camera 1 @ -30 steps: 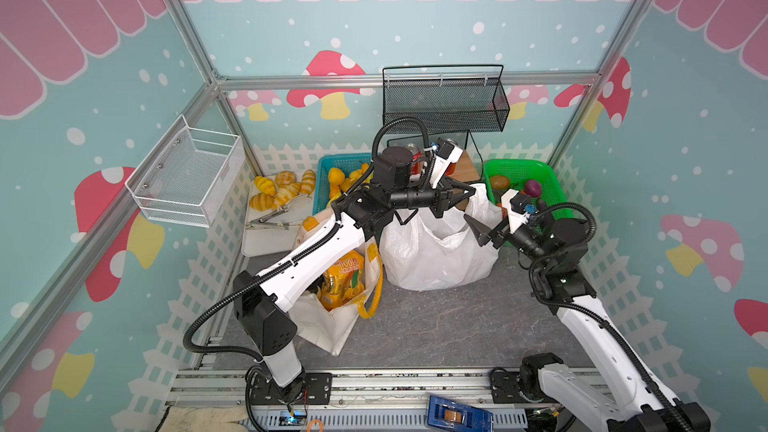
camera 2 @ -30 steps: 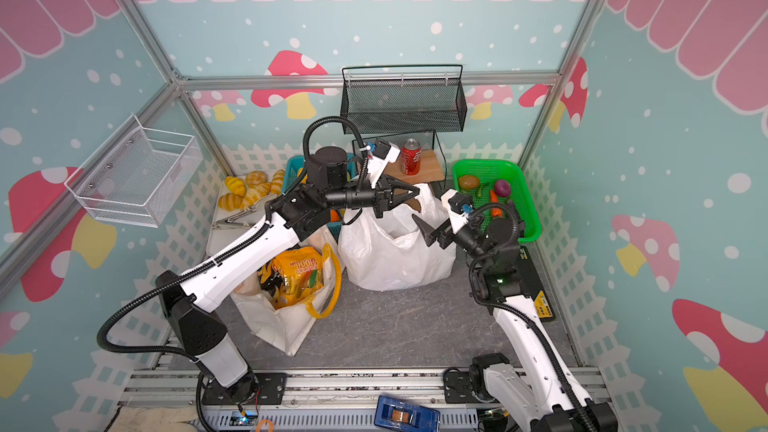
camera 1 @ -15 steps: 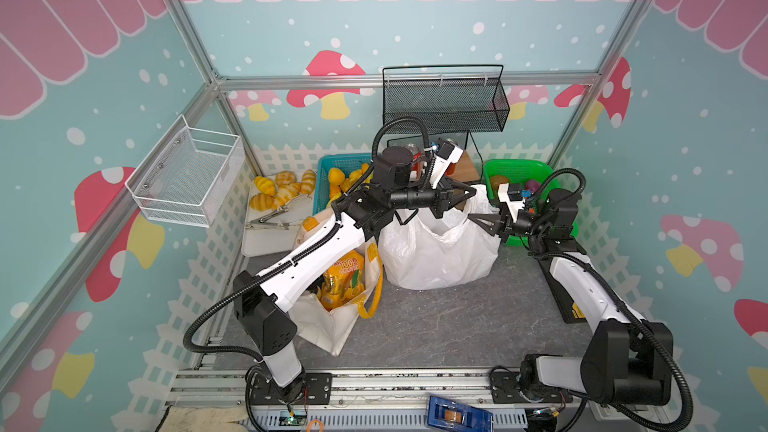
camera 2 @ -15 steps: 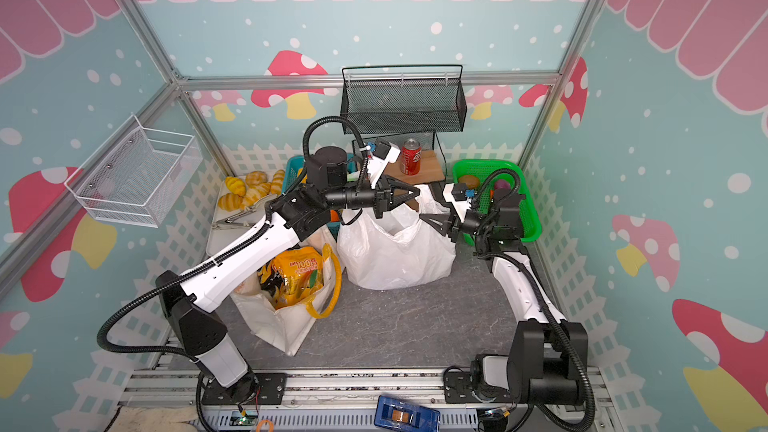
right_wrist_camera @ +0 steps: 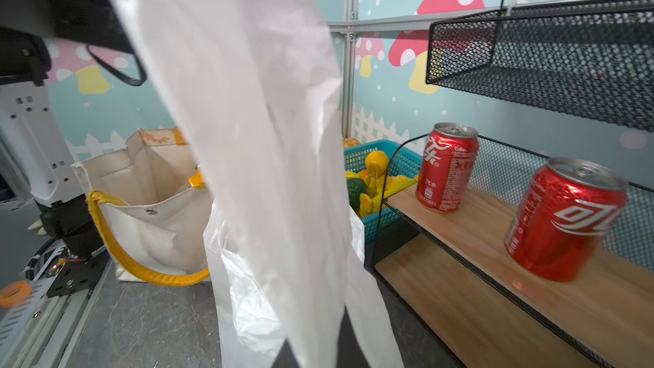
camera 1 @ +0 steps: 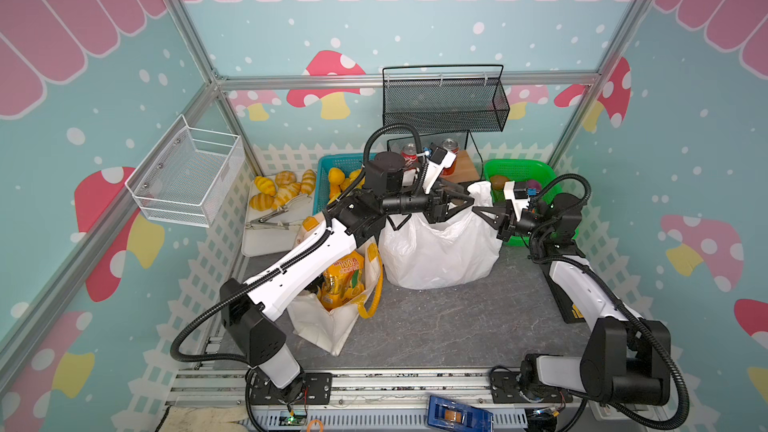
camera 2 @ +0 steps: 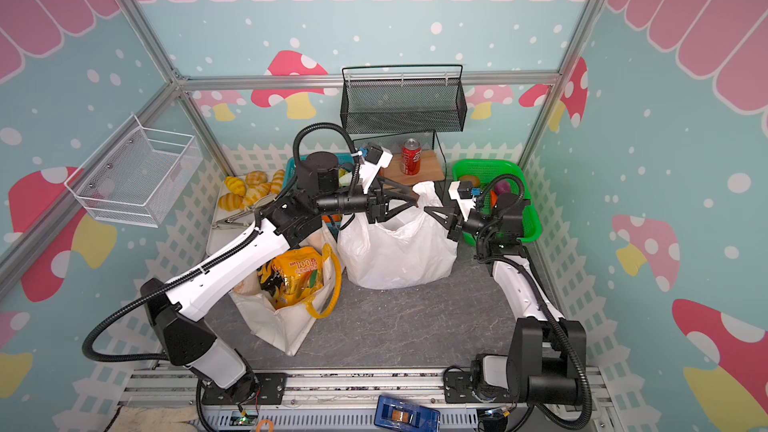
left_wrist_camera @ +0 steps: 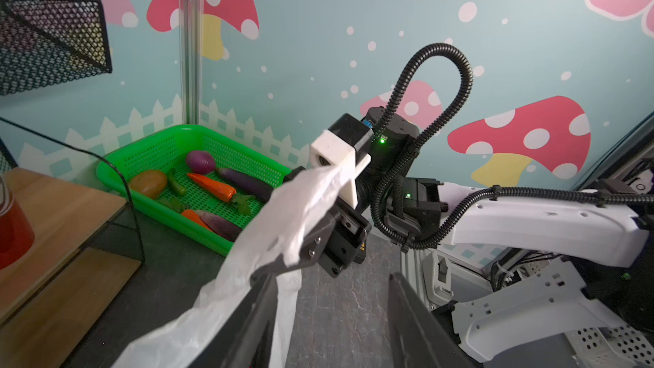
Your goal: Place the mixed food into the grocery bags and tie them
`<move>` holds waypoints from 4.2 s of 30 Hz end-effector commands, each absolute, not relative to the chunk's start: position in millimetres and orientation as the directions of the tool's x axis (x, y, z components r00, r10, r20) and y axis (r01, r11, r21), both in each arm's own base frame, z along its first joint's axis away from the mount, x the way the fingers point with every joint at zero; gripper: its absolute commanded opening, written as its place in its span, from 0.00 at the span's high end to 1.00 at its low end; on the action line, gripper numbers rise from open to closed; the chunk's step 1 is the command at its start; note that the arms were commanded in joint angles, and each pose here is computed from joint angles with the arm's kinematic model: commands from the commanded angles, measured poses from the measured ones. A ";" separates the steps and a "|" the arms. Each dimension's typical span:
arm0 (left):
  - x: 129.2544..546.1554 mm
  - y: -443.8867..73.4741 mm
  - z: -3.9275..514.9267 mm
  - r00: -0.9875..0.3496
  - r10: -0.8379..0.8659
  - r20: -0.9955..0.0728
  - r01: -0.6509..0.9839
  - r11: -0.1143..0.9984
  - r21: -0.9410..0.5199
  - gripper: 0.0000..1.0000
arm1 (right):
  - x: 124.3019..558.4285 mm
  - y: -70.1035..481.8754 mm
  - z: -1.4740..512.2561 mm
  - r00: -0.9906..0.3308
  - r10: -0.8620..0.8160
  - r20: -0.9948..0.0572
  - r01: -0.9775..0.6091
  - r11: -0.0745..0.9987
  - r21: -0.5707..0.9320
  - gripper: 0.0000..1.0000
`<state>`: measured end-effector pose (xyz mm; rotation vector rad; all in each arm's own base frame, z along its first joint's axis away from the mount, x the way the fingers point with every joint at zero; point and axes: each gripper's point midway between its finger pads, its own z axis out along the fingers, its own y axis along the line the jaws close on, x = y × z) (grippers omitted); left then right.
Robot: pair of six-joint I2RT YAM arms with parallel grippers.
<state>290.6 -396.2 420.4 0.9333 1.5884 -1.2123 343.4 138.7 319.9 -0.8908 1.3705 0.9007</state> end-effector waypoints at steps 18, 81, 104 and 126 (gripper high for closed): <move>338.2 -242.4 360.3 -0.127 0.064 -0.990 0.863 0.499 -0.078 0.19 | 350.4 124.9 332.5 -0.044 0.066 -0.997 -0.871 0.486 0.071 1.00; 315.3 -395.6 307.1 0.446 0.738 -0.506 0.869 -0.221 0.443 0.96 | 362.2 129.0 310.3 -0.114 -0.040 -0.993 -0.900 0.427 0.086 1.00; 316.1 -386.2 333.2 0.171 0.540 -0.824 0.984 -0.054 0.168 0.37 | 363.6 125.5 308.0 -0.125 -0.030 -0.992 -0.869 0.486 0.095 1.00; 338.3 -356.0 351.0 0.056 0.224 -0.973 0.980 0.176 0.097 0.22 | 364.3 127.9 304.9 -0.132 -0.028 -0.991 -0.868 0.487 0.101 1.00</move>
